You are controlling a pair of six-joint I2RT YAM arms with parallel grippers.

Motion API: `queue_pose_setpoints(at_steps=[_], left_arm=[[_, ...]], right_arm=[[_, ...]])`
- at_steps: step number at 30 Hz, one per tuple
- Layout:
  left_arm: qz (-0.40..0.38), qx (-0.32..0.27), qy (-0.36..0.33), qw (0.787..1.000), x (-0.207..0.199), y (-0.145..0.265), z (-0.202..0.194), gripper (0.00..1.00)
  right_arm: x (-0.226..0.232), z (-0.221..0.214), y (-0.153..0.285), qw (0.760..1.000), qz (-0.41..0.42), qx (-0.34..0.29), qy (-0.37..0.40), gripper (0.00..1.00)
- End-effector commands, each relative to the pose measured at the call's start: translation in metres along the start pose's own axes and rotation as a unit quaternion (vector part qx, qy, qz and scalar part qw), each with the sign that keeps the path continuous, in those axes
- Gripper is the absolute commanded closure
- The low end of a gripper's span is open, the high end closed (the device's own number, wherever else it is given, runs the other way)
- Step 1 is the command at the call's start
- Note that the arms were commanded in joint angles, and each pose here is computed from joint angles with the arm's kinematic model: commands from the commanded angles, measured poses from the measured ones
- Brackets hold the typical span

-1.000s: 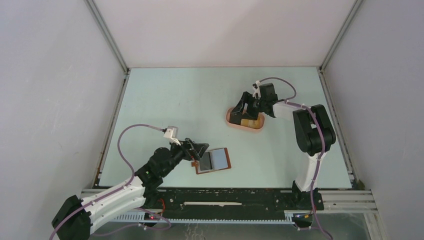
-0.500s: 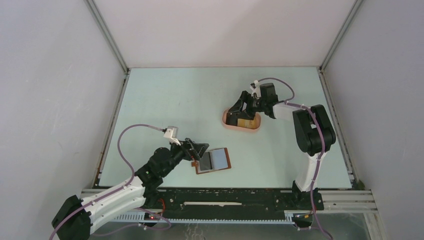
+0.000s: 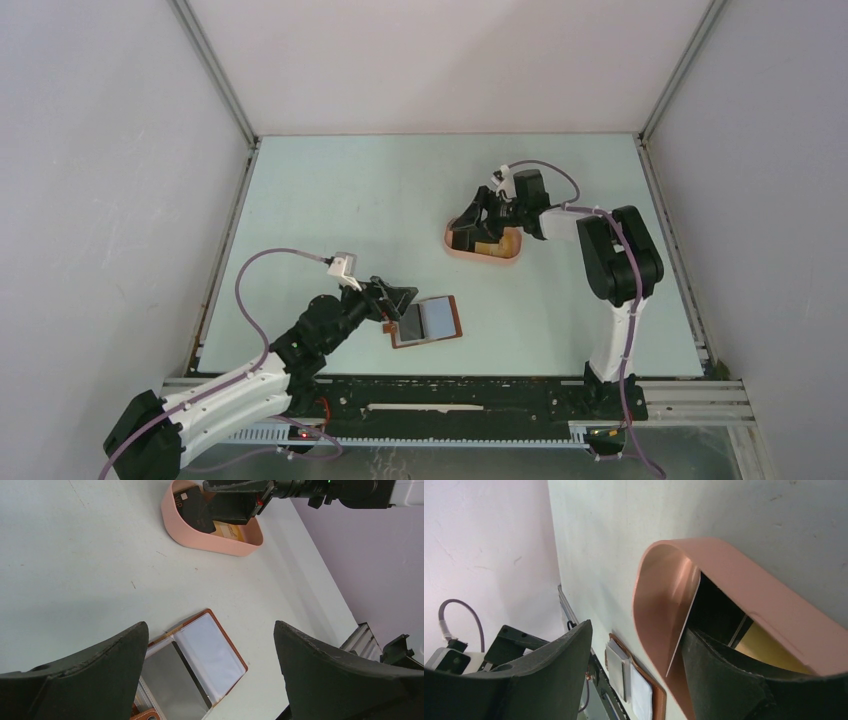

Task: Put the credit cards into the card holder
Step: Pick up the credit card from the storage box.

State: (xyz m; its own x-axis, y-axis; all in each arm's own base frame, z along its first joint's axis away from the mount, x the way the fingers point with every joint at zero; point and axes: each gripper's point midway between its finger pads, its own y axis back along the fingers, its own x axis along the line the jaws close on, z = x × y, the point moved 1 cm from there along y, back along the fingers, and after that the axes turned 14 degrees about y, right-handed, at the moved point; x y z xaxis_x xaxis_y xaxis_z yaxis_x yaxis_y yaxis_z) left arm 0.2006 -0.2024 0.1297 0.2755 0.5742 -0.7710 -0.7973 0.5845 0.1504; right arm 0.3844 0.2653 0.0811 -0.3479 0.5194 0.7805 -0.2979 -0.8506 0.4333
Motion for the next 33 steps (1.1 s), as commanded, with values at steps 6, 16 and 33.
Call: queue_pose_setpoints(at_steps=[6, 16, 33], left_arm=[[0.016, -0.004, -0.005, 1.0, 0.012, 0.002, -0.003, 0.0], [0.015, -0.006, -0.003, 1.0, 0.011, 0.003, -0.002, 0.0], [0.016, -0.012, -0.003, 1.0, 0.011, 0.006, 0.002, 0.0]], right_arm=[[-0.008, 0.008, -0.004, 0.999, -0.039, -0.004, 0.014, 0.38], [-0.01, 0.016, 0.001, 0.998, -0.06, -0.018, 0.018, 0.92], [0.031, 0.04, 0.061, 0.996, 0.061, -0.038, -0.057, 1.0]])
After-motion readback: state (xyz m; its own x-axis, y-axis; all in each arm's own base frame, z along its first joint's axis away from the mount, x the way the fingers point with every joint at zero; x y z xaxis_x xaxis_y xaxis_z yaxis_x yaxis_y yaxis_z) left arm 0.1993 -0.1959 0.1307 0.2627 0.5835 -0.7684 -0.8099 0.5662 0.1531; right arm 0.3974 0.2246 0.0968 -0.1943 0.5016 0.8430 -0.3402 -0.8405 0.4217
